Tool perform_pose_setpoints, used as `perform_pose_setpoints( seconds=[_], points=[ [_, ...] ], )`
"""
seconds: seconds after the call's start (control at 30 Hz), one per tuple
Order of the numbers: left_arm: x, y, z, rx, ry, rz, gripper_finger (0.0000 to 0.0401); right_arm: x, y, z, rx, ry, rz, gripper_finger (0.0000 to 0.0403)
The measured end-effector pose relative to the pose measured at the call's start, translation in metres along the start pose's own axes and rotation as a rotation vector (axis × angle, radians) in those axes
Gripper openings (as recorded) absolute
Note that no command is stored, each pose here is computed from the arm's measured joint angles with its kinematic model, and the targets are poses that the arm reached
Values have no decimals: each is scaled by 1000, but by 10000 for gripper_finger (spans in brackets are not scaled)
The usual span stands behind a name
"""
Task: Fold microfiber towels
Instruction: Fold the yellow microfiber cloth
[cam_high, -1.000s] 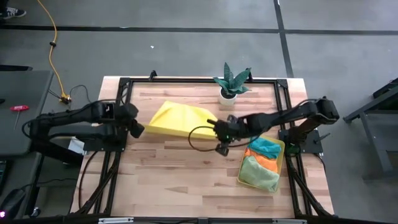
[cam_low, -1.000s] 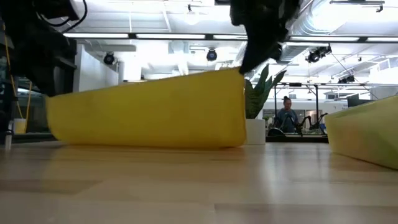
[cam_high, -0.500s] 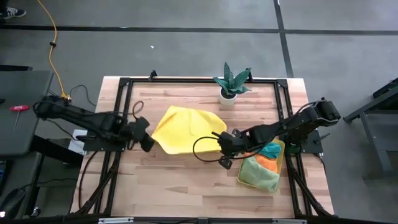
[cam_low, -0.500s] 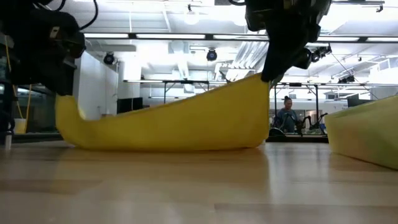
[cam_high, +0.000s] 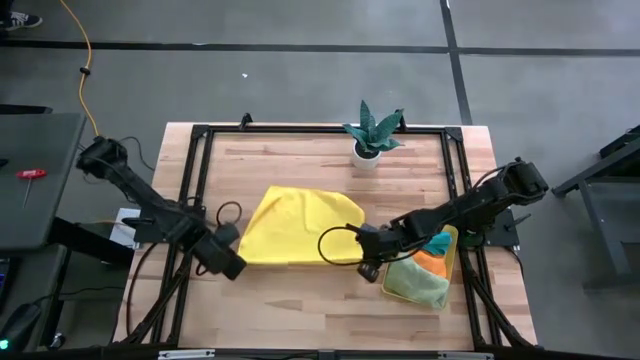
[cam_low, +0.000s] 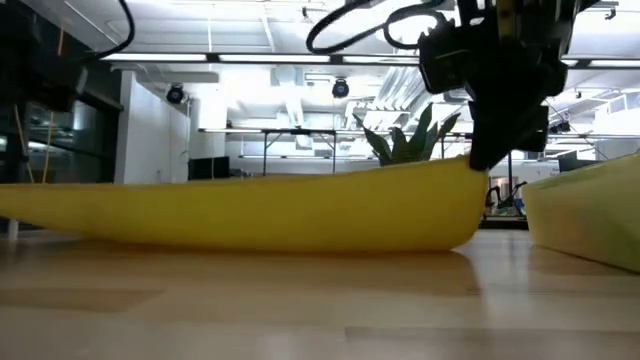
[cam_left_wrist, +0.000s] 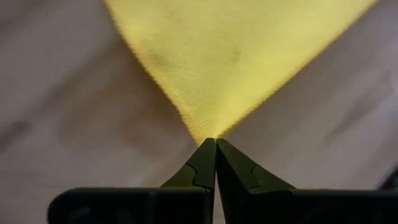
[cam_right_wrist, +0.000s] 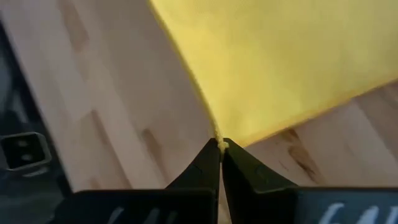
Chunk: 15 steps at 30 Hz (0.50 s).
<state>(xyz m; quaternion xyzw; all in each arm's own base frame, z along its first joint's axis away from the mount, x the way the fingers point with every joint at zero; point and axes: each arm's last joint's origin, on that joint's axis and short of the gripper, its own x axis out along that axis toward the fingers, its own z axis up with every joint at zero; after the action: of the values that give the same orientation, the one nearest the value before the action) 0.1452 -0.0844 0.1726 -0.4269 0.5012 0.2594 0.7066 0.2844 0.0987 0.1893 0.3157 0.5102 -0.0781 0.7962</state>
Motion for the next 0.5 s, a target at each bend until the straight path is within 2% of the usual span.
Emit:
perform_pose_setpoints(
  seconds=[0.1, 0.2, 0.33, 0.5],
  points=[
    [7, -8, -10, -14, 35, -37, 0, 1, 2, 1, 0, -11, 32, 0],
    [8, -9, -10, -23, 36, -22, 0, -3, 6, 6, 11, -26, 46, 0],
    [1, -1, 7, -51, -57, 6, 0, -10, 7, 20, 35, -93, 27, 0],
    [-11, 11, 33, -127, -256, 42, 0, -12, -13, 35, 189, -178, -111, 0]
  ],
)
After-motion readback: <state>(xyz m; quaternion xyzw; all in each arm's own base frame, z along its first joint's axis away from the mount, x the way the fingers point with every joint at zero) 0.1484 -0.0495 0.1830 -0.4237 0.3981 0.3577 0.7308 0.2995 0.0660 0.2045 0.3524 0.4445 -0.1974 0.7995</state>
